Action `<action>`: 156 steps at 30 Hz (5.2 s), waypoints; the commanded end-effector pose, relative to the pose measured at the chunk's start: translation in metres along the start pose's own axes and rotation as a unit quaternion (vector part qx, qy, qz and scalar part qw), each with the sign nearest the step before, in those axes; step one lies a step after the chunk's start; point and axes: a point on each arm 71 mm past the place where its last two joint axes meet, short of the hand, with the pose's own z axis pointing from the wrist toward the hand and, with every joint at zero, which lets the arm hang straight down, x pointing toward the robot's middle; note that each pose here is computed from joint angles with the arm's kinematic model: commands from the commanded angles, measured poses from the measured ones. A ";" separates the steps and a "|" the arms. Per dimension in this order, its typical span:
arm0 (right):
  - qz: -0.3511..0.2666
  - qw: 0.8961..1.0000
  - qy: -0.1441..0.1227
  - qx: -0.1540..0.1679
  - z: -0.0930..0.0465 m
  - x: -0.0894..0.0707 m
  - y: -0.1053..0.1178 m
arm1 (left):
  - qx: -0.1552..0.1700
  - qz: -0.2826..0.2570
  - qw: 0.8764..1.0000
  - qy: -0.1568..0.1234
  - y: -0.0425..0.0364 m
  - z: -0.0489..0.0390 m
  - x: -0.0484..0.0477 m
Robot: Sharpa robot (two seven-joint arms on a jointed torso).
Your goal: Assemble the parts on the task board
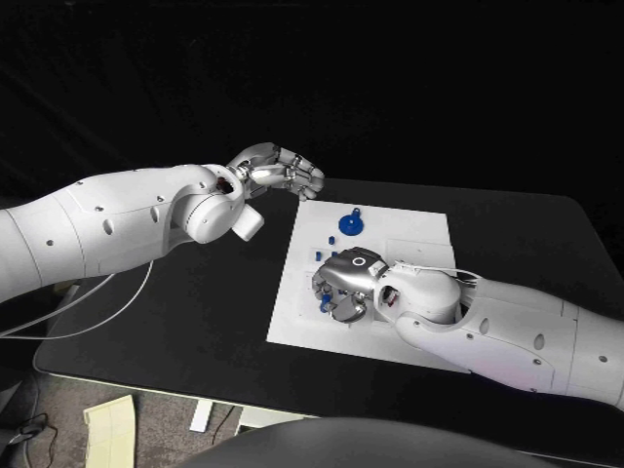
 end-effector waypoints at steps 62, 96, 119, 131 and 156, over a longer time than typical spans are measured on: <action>0.025 0.999 0.034 -0.002 0.009 0.008 0.000 | 0.003 -0.004 1.000 0.009 -0.0012 0.0010 0.0028; 0.054 0.998 -0.032 -0.002 -0.003 -0.001 -0.004 | 0.000 -0.004 1.000 0.008 0.0001 -0.0001 0.0004; 0.260 0.955 -0.019 0.144 -0.093 -0.079 -0.113 | -0.004 -0.005 1.000 -0.007 0.0079 -0.0005 -0.0076; 0.294 0.909 0.128 0.265 -0.137 -0.044 -0.145 | -0.012 -0.014 1.000 -0.004 0.0177 -0.0008 -0.0026; 0.324 0.845 0.228 0.359 -0.146 0.003 -0.138 | -0.013 -0.019 1.000 0.000 0.0193 -0.0018 -0.0011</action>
